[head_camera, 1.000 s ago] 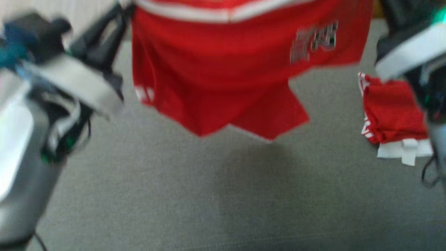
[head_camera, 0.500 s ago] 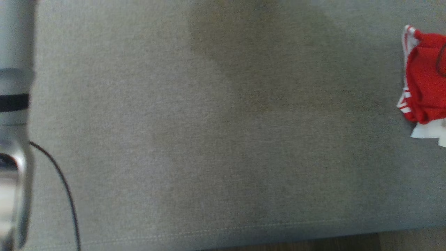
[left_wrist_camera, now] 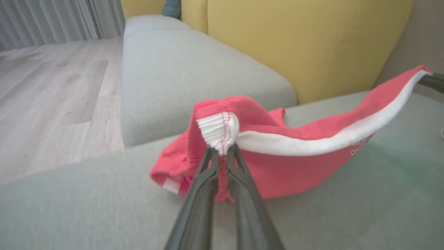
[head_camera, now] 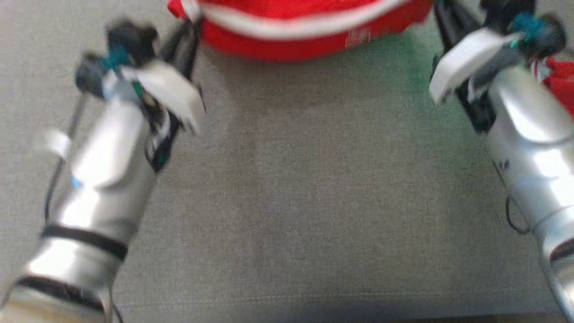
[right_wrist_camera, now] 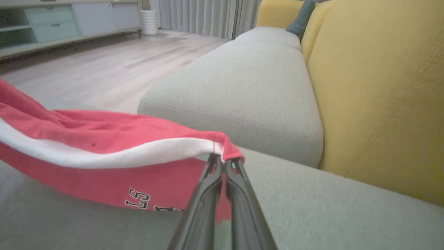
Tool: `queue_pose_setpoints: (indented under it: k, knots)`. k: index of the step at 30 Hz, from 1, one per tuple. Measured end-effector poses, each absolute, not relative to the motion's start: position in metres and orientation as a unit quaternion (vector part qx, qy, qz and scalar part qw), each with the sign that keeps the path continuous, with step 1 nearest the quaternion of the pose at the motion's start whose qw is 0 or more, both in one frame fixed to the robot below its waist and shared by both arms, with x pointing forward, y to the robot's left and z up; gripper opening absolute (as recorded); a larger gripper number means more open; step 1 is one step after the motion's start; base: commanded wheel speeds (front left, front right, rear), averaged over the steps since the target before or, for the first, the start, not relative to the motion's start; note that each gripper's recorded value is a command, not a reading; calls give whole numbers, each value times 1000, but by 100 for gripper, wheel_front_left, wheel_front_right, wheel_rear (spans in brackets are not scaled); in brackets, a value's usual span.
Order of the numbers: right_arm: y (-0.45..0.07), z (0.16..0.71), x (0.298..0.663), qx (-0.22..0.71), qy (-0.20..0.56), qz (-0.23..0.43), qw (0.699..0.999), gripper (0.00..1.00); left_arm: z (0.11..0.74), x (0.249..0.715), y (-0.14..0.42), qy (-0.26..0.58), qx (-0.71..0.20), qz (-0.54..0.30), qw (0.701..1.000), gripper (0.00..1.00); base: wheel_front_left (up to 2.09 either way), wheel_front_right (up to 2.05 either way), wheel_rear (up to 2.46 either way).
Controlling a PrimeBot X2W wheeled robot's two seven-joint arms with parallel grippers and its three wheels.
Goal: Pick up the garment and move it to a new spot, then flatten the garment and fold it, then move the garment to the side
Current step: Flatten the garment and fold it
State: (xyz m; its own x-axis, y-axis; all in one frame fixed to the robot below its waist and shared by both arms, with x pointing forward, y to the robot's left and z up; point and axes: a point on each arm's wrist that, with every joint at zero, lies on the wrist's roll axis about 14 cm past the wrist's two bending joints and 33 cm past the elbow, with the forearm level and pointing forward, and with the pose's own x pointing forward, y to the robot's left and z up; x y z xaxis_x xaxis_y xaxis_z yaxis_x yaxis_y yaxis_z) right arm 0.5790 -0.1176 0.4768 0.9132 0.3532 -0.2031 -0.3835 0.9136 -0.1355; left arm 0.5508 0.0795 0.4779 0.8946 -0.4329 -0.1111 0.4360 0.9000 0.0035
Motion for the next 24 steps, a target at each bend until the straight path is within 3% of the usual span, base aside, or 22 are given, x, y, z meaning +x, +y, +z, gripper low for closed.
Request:
queue_pose_setpoints:
  k: [16, 24]
  knots:
    - [-171, 431, 469, -186, 239, 223, 927, 0, 431, 413, 58, 99, 136, -350, 921, 0, 0, 0, 0]
    - [-204, 440, 423, -193, 285, 219, 913, 0, 429, 367, 38, 112, 132, -399, 901, 0, 0, 0, 0]
